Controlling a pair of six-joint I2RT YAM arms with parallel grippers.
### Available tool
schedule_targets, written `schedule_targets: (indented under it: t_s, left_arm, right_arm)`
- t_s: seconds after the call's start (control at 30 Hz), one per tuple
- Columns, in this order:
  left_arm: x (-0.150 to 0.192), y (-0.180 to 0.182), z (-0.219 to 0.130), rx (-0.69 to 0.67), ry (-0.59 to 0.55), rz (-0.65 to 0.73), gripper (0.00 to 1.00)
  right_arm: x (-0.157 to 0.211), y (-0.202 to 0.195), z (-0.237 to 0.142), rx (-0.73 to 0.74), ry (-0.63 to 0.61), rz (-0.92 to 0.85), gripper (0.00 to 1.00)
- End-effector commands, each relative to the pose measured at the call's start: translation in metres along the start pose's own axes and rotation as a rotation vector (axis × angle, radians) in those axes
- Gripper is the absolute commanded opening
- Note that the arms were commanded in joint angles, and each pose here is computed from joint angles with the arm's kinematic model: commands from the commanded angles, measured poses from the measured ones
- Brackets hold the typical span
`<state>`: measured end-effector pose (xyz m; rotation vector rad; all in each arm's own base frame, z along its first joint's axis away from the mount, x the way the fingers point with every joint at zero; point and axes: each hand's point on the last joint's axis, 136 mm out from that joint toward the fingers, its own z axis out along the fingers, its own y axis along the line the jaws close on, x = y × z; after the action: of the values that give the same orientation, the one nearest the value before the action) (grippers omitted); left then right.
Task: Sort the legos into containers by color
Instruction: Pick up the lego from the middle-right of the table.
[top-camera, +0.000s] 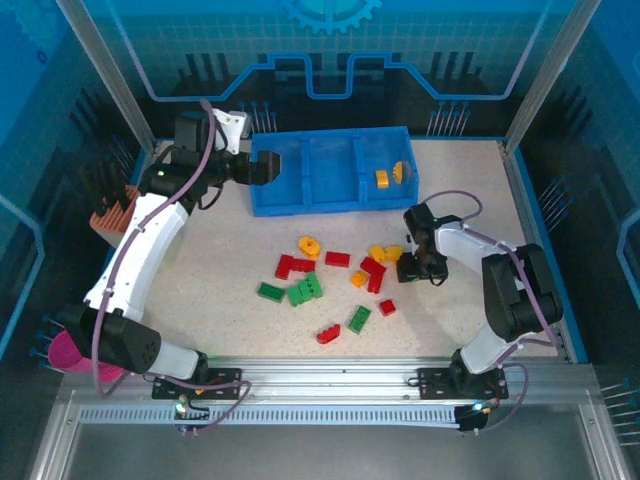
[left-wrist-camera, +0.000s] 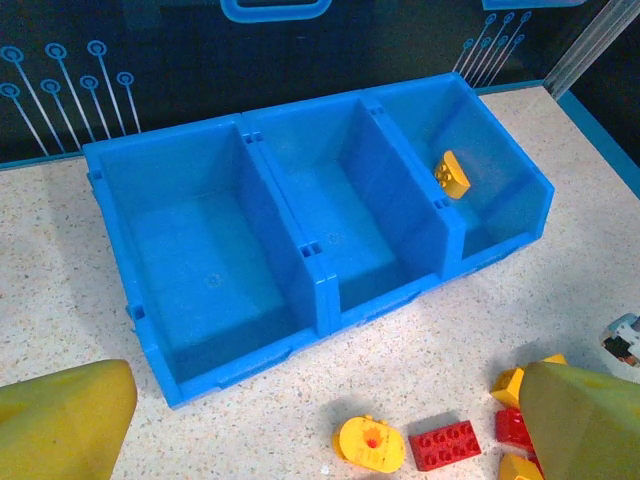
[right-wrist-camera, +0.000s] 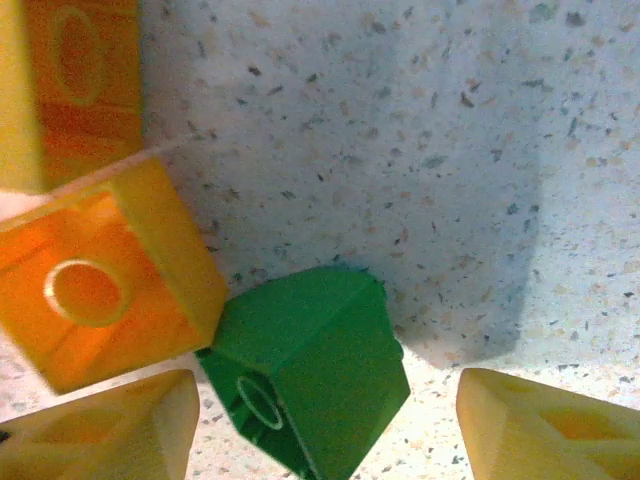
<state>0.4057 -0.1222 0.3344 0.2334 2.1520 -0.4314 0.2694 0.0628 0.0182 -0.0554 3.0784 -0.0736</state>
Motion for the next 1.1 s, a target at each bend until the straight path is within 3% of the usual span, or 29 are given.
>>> schedule_targets:
  t_s: [0.0,0.6,1.07]
  left_arm:
    - [-0.004,-0.003,-0.004,-0.012,-0.003,0.019,0.99]
    - [-0.003,-0.006,0.0,-0.013,0.0,0.025,0.99]
    - [0.002,-0.003,-0.001,-0.024,-0.005,0.043,0.99]
  right_arm:
    - [-0.002,-0.007,0.003,0.03,0.029,-0.013,0.67]
    - [-0.016,-0.002,0.005,0.026,0.044,-0.06,0.37]
    - [-0.042,0.017,-0.078,-0.01,-0.102,-0.127,0.34]
